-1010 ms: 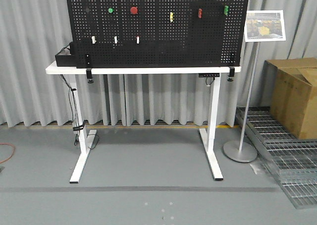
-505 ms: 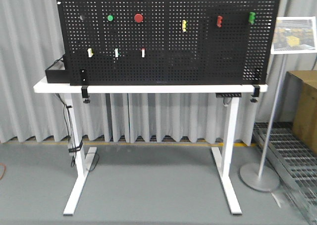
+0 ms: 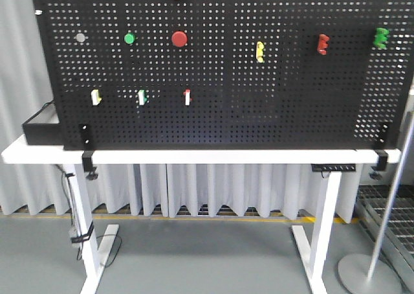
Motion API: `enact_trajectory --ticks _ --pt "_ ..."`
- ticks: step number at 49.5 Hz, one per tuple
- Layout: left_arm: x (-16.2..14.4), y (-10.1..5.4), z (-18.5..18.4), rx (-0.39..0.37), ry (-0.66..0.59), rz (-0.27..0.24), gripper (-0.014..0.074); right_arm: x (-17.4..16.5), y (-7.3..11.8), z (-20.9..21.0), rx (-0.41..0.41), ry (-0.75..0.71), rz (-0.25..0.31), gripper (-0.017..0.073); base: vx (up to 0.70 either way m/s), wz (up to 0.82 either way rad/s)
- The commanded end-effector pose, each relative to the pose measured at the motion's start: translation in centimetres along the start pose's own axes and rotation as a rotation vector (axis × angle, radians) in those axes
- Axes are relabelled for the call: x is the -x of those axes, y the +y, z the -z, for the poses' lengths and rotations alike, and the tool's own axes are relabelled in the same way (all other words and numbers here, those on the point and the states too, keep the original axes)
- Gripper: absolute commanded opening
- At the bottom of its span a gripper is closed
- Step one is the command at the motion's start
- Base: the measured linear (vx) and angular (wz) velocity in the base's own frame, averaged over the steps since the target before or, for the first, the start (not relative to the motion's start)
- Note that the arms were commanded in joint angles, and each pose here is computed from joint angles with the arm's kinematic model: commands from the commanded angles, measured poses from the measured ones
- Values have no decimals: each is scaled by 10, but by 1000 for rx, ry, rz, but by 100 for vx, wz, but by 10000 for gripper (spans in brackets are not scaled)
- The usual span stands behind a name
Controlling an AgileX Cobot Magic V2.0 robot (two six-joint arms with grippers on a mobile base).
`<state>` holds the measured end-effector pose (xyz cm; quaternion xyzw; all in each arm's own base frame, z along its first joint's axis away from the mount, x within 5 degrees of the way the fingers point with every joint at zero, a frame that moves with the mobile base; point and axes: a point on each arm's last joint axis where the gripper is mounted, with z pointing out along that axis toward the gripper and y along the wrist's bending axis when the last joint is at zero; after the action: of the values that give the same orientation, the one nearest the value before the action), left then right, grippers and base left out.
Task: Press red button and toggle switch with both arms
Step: 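Drive the base forward up to the black pegboard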
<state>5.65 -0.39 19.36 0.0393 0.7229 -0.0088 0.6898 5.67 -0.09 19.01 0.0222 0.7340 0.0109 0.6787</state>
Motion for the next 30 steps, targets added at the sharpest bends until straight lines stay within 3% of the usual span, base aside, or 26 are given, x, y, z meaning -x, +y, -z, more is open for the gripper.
enact_trajectory --ticks 1,30 --pt "-3 0 -1 -3 -55 10 2 4 0 1 1 -82 11 -3 46 0" --pt "-3 0 -1 -3 -55 10 2 4 0 1 1 -82 11 -3 46 3"
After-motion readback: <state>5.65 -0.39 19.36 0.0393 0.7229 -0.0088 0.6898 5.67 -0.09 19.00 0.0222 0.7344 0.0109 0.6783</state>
